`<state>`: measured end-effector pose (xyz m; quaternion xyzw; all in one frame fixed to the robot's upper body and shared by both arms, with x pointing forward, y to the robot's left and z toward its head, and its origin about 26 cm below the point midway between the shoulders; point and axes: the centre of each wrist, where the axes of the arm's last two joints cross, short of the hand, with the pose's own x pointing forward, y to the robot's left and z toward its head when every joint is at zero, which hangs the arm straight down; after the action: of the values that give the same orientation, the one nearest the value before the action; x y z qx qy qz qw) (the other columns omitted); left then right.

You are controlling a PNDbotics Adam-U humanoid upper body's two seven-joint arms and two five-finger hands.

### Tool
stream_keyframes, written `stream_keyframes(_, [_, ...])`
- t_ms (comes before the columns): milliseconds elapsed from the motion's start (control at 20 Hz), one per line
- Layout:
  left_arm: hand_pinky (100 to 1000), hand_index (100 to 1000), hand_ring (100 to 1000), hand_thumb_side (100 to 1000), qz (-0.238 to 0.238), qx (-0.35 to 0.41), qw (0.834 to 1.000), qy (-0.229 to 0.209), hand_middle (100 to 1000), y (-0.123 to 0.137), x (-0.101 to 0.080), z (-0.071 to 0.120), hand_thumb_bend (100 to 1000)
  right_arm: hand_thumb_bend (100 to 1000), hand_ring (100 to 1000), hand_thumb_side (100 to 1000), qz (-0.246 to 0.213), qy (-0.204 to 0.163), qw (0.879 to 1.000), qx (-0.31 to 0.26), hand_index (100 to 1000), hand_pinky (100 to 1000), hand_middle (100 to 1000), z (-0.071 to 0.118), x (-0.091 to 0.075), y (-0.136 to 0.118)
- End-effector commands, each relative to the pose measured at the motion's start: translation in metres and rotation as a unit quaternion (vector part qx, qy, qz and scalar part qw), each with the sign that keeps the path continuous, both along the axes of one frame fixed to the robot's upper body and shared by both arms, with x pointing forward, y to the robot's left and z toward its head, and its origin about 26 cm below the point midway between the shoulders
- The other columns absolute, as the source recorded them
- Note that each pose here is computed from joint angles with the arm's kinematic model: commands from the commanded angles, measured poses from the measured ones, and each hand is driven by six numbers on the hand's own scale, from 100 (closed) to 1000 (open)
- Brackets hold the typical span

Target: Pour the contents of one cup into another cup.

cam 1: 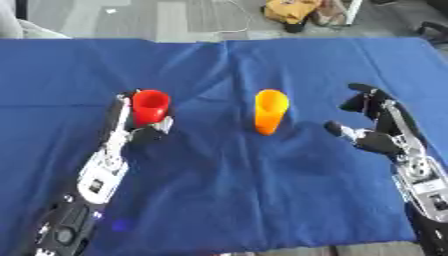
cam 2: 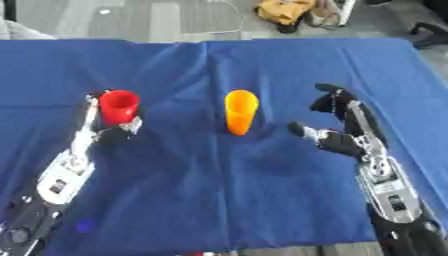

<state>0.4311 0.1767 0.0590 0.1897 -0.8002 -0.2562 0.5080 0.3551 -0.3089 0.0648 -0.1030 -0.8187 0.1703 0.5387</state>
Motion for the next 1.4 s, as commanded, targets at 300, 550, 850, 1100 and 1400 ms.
stream_keyframes(300, [141,655,327,177,-0.011,-0.006,0.999,-0.048,425,0.006,-0.006,0.032,100,802,657,270,0.006,-0.007,1.000,-0.023,842,764,530,0.011,0.009,-0.006])
stream_keyframes(550, [146,655,328,184,-0.023,-0.019,0.998,-0.060,426,0.004,-0.014,0.042,100,820,658,221,0.019,-0.001,0.999,-0.042,842,763,530,0.010,0.018,-0.005])
stream_keyframes(850, [152,655,331,189,-0.038,-0.029,0.996,-0.069,428,0.002,-0.023,0.051,100,839,661,237,0.027,0.004,0.998,-0.061,841,764,532,0.008,0.030,-0.002])
stream_keyframes(1100, [172,659,340,196,-0.048,-0.035,0.996,-0.071,434,-0.001,-0.028,0.056,100,842,661,240,0.029,0.009,0.997,-0.073,840,763,531,0.005,0.040,0.002])
stream_keyframes(1400, [252,668,361,201,-0.050,-0.037,0.995,-0.072,449,-0.003,-0.029,0.057,100,845,660,242,0.037,0.013,0.996,-0.080,840,763,531,0.001,0.045,0.009])
